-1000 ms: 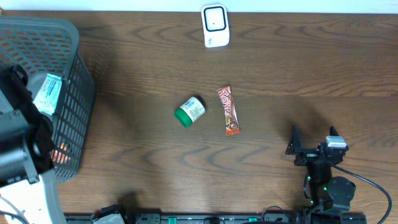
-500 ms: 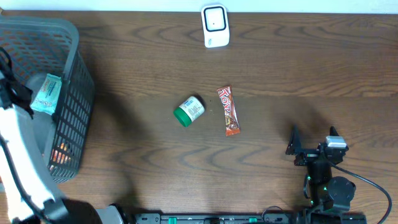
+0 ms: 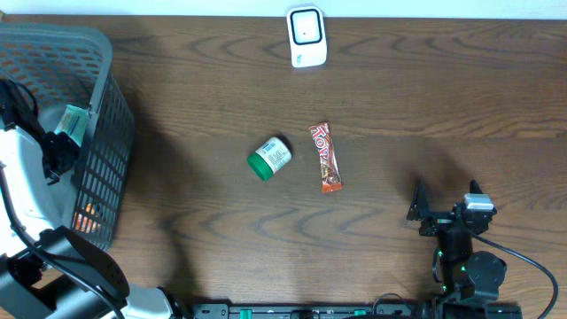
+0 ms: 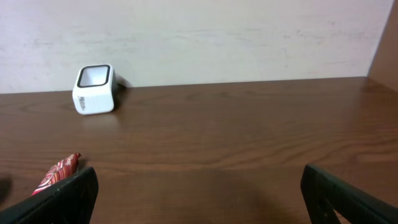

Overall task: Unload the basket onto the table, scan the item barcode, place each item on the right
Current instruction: 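Reach the left gripper back into the basket toward an orange snack packet, then grasp the small orange snack packet with the left gripper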

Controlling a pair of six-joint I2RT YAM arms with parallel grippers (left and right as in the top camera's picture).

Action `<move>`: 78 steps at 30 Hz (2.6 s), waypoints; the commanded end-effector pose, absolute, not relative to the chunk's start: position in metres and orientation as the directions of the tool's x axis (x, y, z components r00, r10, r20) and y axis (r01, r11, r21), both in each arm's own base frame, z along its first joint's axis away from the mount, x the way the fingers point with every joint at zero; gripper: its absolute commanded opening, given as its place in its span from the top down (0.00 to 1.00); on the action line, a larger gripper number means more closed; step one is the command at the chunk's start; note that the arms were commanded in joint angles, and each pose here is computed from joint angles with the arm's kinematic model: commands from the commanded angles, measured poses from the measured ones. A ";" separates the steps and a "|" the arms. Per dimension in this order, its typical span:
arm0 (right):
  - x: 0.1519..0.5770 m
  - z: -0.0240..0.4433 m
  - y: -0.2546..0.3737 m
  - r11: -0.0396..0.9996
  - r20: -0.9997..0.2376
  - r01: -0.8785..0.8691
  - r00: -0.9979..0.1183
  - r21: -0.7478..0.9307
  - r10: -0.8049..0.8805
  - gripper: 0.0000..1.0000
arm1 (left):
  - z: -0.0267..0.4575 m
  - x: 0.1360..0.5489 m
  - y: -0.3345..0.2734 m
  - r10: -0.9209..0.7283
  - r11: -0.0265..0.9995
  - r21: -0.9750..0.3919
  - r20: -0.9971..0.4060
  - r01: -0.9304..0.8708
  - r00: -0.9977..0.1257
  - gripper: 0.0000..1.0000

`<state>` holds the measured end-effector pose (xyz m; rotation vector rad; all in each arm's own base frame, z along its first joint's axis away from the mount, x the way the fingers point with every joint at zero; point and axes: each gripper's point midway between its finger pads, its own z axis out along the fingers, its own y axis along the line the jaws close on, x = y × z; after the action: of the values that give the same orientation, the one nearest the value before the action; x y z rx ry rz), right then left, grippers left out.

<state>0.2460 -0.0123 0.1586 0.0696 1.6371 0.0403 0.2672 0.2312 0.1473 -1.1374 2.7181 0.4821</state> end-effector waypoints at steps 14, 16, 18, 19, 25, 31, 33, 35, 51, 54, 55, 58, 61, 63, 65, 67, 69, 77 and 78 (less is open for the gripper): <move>0.246 0.159 -0.010 0.997 -0.995 0.012 -0.066 0.081 0.081 0.01 | 0.085 0.227 0.213 -0.655 0.749 0.204 0.085 -0.630 -0.751 0.02; 0.246 0.159 -0.010 0.997 -0.994 0.012 -0.066 0.081 0.082 0.01 | 0.081 0.225 0.211 -0.660 0.748 0.191 0.108 -0.636 -0.744 0.02; 0.246 0.159 -0.010 0.997 -0.994 0.012 -0.066 0.081 0.082 0.01 | 0.078 0.222 0.211 -0.662 0.747 0.192 0.129 -0.636 -0.738 0.02; 0.246 0.159 -0.010 0.997 -0.994 0.012 -0.066 0.081 0.082 0.01 | 0.076 0.221 0.210 -0.661 0.748 0.193 0.136 -0.635 -0.738 0.02; 0.246 0.159 -0.010 0.997 -0.994 0.012 -0.066 0.081 0.082 0.01 | 0.065 0.222 0.209 -0.658 0.752 0.187 0.166 -0.632 -0.734 0.02; 0.246 0.159 -0.010 0.997 -0.995 0.012 -0.066 0.081 0.081 0.01 | 0.052 0.225 0.212 -0.656 0.755 0.187 0.183 -0.629 -0.733 0.02; 0.246 0.159 -0.010 0.997 -0.994 0.012 -0.066 0.081 0.082 0.01 | 0.047 0.226 0.212 -0.655 0.756 0.188 0.190 -0.628 -0.731 0.02; 0.246 0.159 -0.010 0.997 -0.994 0.012 -0.066 0.081 0.082 0.01 | 0.042 0.226 0.213 -0.654 0.757 0.188 0.198 -0.626 -0.730 0.02; 0.246 0.159 -0.010 0.997 -0.994 0.012 -0.066 0.081 0.082 0.01 | -0.002 0.208 0.203 -0.644 0.765 0.186 0.268 -0.617 -0.717 0.02; 0.246 0.159 -0.010 0.997 -0.994 0.012 -0.066 0.081 0.082 0.01 | -0.008 0.201 0.201 -0.651 0.758 0.187 0.279 -0.625 -0.706 0.03; 0.246 0.159 -0.010 0.997 -0.994 0.012 -0.066 0.081 0.082 0.01 | -0.009 0.199 0.200 -0.657 0.752 0.189 0.281 -0.631 -0.699 0.05; 0.246 0.159 -0.010 0.997 -0.994 0.012 -0.066 0.081 0.082 0.01 | -0.012 0.194 0.199 -0.671 0.740 0.193 0.286 -0.645 -0.684 0.18; 0.246 0.159 -0.010 0.997 -0.994 0.012 -0.066 0.081 0.082 0.01 | -0.013 0.190 0.200 -0.681 0.730 0.194 0.291 -0.656 -0.672 0.39; 0.246 0.159 -0.010 0.997 -0.994 0.012 -0.066 0.081 0.082 0.01 | -0.013 0.190 0.201 -0.689 0.722 0.193 0.290 -0.664 -0.664 0.48; 0.246 0.159 -0.010 0.997 -0.994 0.012 -0.066 0.081 0.082 0.01 | -0.013 0.190 0.201 -0.689 0.722 0.193 0.290 -0.665 -0.664 0.53; 0.246 0.159 -0.010 0.997 -0.994 0.012 -0.066 0.081 0.082 0.01 | -0.012 0.191 0.202 -0.690 0.721 0.192 0.286 -0.666 -0.665 0.59; 0.246 0.159 -0.010 0.997 -0.994 0.012 -0.066 0.081 0.082 0.01 | -0.010 0.194 0.204 -0.692 0.719 0.189 0.277 -0.668 -0.666 0.62; 0.246 0.159 -0.010 0.997 -0.994 0.012 -0.066 0.081 0.082 0.01 | 0.030 0.218 0.224 -0.728 0.686 0.189 0.177 -0.703 -0.663 0.67; 0.246 0.159 -0.010 0.997 -0.994 0.012 -0.066 0.081 0.082 0.01 | 0.038 0.222 0.227 -0.734 0.679 0.188 0.157 -0.710 -0.661 0.67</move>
<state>0.2460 -0.0123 0.1586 0.0696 1.6371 0.0403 0.2174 0.2135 0.0292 -1.2852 3.1235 0.1308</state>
